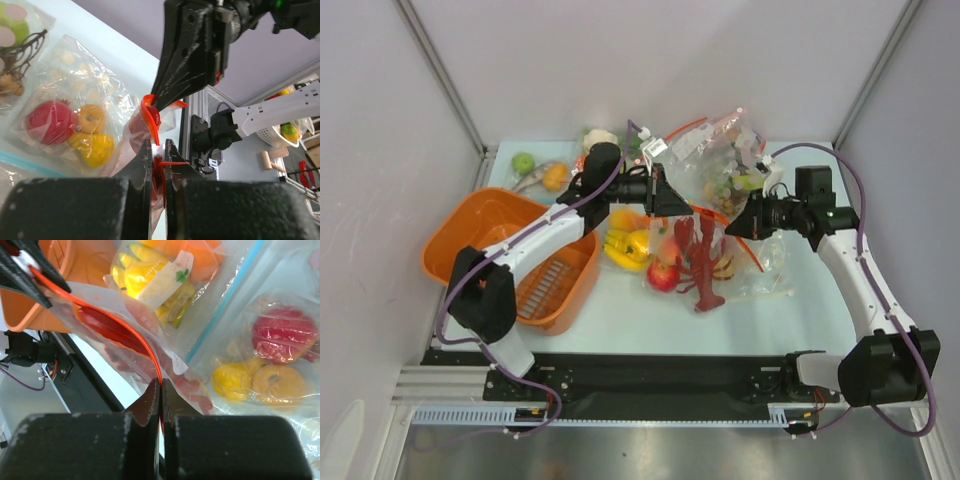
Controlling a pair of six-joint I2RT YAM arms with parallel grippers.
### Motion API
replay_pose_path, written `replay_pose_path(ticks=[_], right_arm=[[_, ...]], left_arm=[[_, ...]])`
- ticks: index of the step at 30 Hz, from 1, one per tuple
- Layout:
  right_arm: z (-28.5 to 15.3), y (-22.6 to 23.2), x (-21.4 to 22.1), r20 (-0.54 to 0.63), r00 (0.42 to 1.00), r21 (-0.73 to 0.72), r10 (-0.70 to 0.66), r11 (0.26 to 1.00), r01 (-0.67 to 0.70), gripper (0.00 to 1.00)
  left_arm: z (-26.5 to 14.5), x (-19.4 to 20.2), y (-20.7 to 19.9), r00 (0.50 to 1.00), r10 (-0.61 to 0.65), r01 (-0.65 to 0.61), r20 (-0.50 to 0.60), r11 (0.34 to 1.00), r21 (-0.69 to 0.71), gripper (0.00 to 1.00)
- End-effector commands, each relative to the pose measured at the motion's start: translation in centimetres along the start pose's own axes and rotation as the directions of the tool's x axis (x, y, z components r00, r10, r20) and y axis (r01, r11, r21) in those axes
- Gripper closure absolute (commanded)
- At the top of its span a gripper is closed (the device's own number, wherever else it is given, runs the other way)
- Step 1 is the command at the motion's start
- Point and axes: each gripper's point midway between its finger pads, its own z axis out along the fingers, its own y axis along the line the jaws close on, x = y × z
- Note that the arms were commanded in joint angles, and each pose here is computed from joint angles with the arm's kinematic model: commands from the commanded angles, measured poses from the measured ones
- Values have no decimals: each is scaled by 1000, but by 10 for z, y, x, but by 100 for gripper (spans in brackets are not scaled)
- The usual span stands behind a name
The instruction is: Open the zip-top bag and remove the fake food
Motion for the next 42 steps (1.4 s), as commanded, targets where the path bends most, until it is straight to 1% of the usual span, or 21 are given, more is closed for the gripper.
replay_pose_path(ticks=[1, 2, 3, 5, 6, 7, 9, 11, 12, 15, 17, 18, 20, 21, 22, 24, 25, 29, 31, 37, 42], right_arm=[[-17, 19, -28, 51, 997, 4, -62, 998, 61, 100], [-25, 30, -42, 82, 993, 7, -88, 996, 87, 100], [-30, 38, -46, 91, 991, 2, -97, 995, 97, 100], [-41, 55, -56, 135, 985, -6, -110, 994, 112, 100], [-41, 60, -55, 141, 983, -11, -116, 993, 119, 100], [-43, 65, -56, 151, 981, -20, -119, 992, 123, 100], [-44, 75, -59, 153, 982, -48, -107, 992, 116, 100], [-48, 89, -61, 133, 985, -60, -113, 991, 122, 100], [-51, 90, -67, 145, 978, -27, -150, 988, 155, 100], [-44, 79, -53, 99, 984, -8, -146, 989, 148, 100], [-42, 80, -46, 59, 992, -40, -108, 993, 110, 100], [-41, 85, -47, 58, 993, -78, -103, 991, 107, 100], [-39, 89, -47, 72, 993, -106, -93, 989, 100, 100], [-40, 92, -49, 93, 991, -120, -93, 987, 104, 100], [-36, 88, -43, 81, 994, -128, -73, 988, 83, 100], [-36, 88, -42, 73, 996, -164, -45, 985, 57, 100], [-37, 90, -42, 72, 997, -175, -35, 983, 47, 100], [-43, 95, -43, 82, 996, -209, -25, 977, 41, 100], [-46, 93, -43, 87, 996, -215, -1, 977, 20, 100], [-47, 94, -40, 90, 995, -253, 38, 967, -14, 100], [-48, 97, -36, 80, 995, -273, 52, 962, -28, 100]], left_arm=[[-13, -44, -32, 981, 188, -186, 56, 982, -33, 100], [-17, -55, -37, 966, 249, -246, 65, 968, -59, 100], [-20, -55, -31, 968, 245, -237, 53, 964, -116, 100], [-28, -62, -37, 949, 307, -293, 66, 942, -161, 100], [-29, -63, -31, 946, 317, -298, 72, 934, -199, 100], [-29, -61, -28, 944, 323, -303, 69, 930, -206, 100], [-28, -52, -24, 954, 297, -281, 47, 937, -209, 100], [-26, -47, -28, 953, 301, -287, 37, 936, -205, 100], [-28, -50, -32, 946, 321, -304, 51, 929, -211, 100], [-29, -45, -21, 946, 321, -298, 52, 921, -252, 100], [-28, -44, -14, 948, 316, -294, 41, 917, -269, 95], [-27, -43, -14, 950, 311, -289, 41, 919, -266, 93], [-27, -40, -15, 953, 297, -275, 52, 927, -257, 86], [-27, -45, -18, 949, 308, -281, 74, 926, -251, 69], [-27, -44, -20, 949, 306, -279, 80, 929, -245, 59], [-26, -38, -20, 953, 291, -266, 81, 936, -229, 46], [-26, -33, -18, 957, 278, -255, 77, 941, -225, 43], [-24, -20, -19, 964, 255, -237, 77, 953, -189, 37], [-24, -11, -17, 971, 228, -213, 73, 961, -177, 37], [-20, -1, -17, 977, 195, -183, 90, 974, -132, 36], [-15, -4, -20, 975, 188, -177, 118, 979, -97, 37]])
